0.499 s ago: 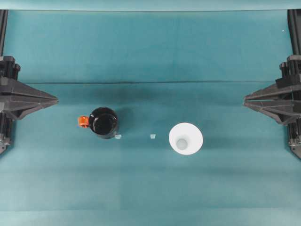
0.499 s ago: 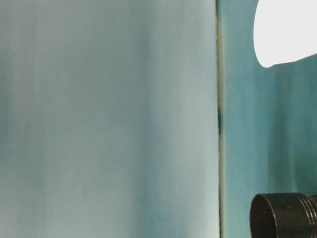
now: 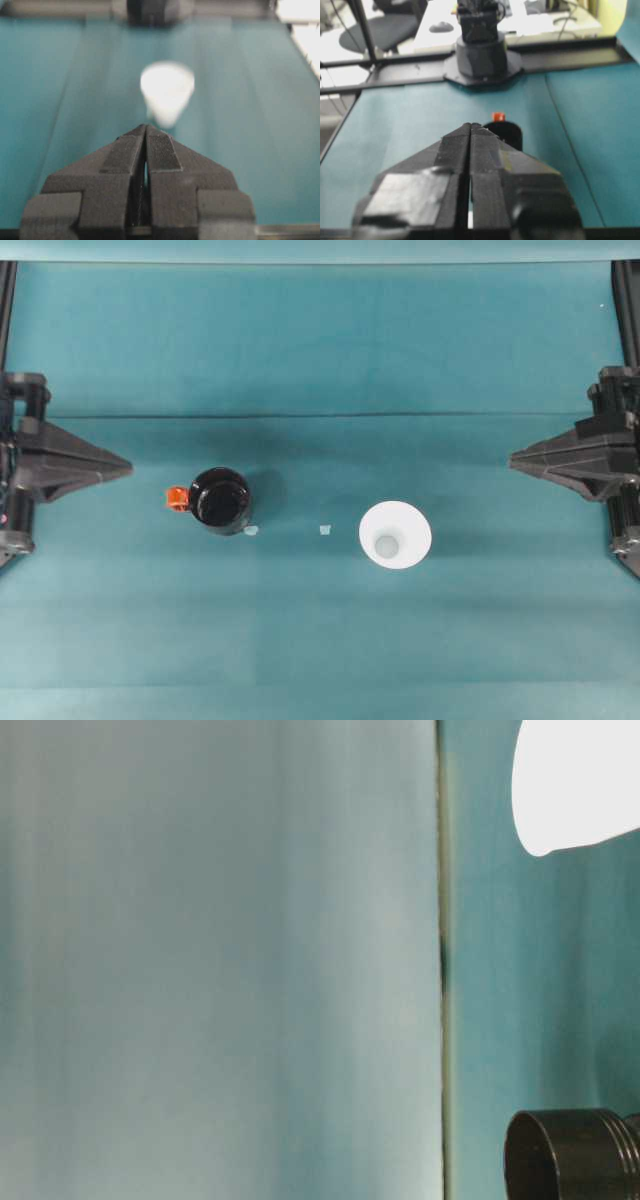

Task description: Put the paper cup into the moved red handle cup holder.

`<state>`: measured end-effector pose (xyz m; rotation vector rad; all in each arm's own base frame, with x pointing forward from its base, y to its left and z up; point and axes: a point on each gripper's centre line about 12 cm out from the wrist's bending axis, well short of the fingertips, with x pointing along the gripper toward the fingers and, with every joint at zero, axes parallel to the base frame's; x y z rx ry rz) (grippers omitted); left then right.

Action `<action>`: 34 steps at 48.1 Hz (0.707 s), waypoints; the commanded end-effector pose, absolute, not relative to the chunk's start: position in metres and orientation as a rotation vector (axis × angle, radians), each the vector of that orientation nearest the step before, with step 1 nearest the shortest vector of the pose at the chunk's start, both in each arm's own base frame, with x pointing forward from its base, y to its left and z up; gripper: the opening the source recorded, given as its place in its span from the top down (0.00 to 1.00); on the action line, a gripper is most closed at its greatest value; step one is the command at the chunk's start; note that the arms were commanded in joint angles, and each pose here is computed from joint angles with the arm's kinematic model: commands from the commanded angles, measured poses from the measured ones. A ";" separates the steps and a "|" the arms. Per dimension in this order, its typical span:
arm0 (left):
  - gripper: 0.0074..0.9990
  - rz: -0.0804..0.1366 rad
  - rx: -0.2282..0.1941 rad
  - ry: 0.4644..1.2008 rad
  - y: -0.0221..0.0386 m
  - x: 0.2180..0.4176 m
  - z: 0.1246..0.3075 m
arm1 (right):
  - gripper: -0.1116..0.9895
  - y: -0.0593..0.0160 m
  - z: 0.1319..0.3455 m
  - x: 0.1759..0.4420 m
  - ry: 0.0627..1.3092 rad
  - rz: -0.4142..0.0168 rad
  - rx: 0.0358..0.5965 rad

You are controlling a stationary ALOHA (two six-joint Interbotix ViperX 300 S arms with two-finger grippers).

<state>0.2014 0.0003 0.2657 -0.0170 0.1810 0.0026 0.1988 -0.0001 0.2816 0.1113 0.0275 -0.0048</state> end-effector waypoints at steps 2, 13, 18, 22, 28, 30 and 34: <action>0.98 0.005 -0.024 0.333 -0.0001 0.202 0.258 | 1.00 -0.0010 0.282 0.200 0.043 -0.010 0.124; 0.98 0.018 -0.039 0.616 0.0004 0.189 0.230 | 1.00 -0.0031 0.280 0.200 0.056 -0.021 0.124; 0.98 0.020 -0.036 0.635 0.0009 0.187 0.228 | 1.00 -0.0034 0.280 0.200 0.057 -0.023 0.124; 0.98 0.022 -0.038 0.655 0.0012 0.187 0.226 | 1.00 -0.0034 0.280 0.200 0.059 -0.023 0.124; 0.98 0.025 -0.042 0.673 0.0015 0.187 0.223 | 1.00 -0.0033 0.279 0.200 0.071 -0.023 0.126; 0.98 0.026 -0.043 0.681 0.0015 0.188 0.222 | 1.00 -0.0033 0.278 0.200 0.080 -0.024 0.126; 0.98 0.029 -0.042 0.694 0.0021 0.189 0.220 | 1.00 -0.0036 0.277 0.200 0.091 -0.025 0.126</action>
